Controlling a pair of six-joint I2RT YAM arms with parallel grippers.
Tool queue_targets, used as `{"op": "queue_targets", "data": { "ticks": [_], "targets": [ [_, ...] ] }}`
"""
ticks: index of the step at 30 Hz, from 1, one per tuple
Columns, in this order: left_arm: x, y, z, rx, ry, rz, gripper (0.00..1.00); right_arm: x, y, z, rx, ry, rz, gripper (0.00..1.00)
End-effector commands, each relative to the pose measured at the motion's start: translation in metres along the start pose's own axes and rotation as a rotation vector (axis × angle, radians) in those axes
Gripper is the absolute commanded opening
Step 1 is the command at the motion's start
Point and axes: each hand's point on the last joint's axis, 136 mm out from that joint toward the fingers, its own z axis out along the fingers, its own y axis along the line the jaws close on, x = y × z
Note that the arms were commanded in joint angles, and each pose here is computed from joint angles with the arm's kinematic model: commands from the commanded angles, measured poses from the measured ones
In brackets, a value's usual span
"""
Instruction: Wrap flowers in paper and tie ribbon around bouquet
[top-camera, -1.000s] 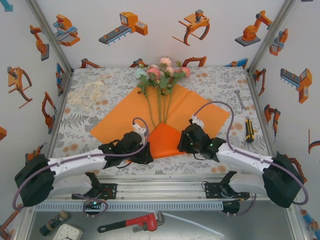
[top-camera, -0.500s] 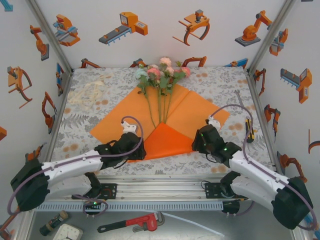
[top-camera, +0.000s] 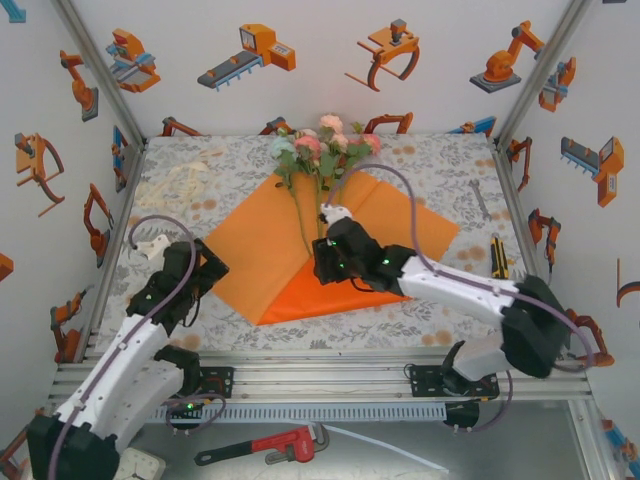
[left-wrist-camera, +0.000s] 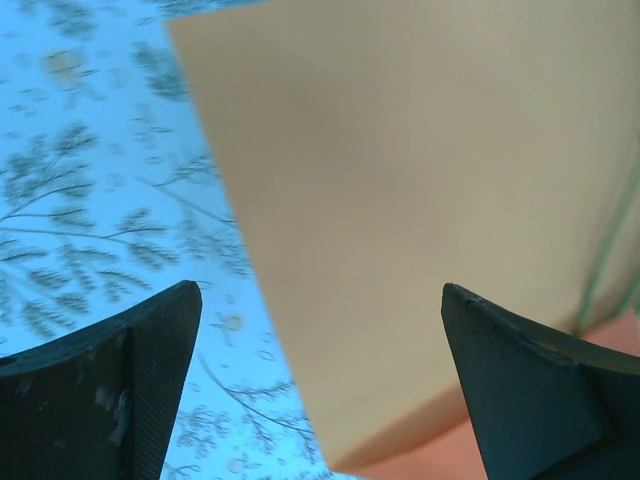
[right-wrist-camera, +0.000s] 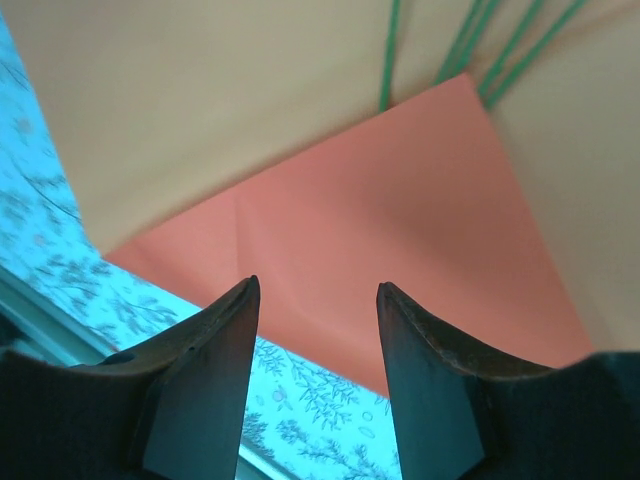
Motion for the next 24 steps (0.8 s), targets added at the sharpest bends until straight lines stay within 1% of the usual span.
{"op": "queue_targets", "data": {
  "ticks": [1,4,8,10,14,18,21,24],
  "targets": [
    [0.016,0.029,0.018,-0.096,0.119,-0.061,0.97,-0.003,0.008,0.027,0.002,0.045,-0.131,0.50],
    [0.021,0.032,0.036,-0.092,0.172,-0.097,0.97,-0.001,0.006,0.049,0.034,0.082,-0.172,0.50],
    [0.023,0.016,0.058,-0.026,0.189,-0.081,0.98,0.007,0.001,0.071,0.068,0.119,-0.198,0.50],
    [0.025,0.014,0.068,-0.032,0.198,-0.093,1.00,0.013,0.000,0.079,0.073,0.140,-0.204,0.50],
    [0.027,0.012,0.085,-0.057,0.208,-0.108,0.94,0.026,-0.005,0.092,0.082,0.164,-0.197,0.50],
    [0.038,-0.007,0.098,0.045,0.257,-0.122,0.86,0.039,-0.009,0.101,0.090,0.196,-0.195,0.50],
    [0.048,-0.020,0.104,0.114,0.307,-0.147,0.78,0.046,-0.009,0.105,0.080,0.213,-0.194,0.50],
    [0.050,-0.034,0.103,0.178,0.325,-0.159,0.70,0.046,-0.007,0.107,0.074,0.215,-0.191,0.50]
  ]
}}
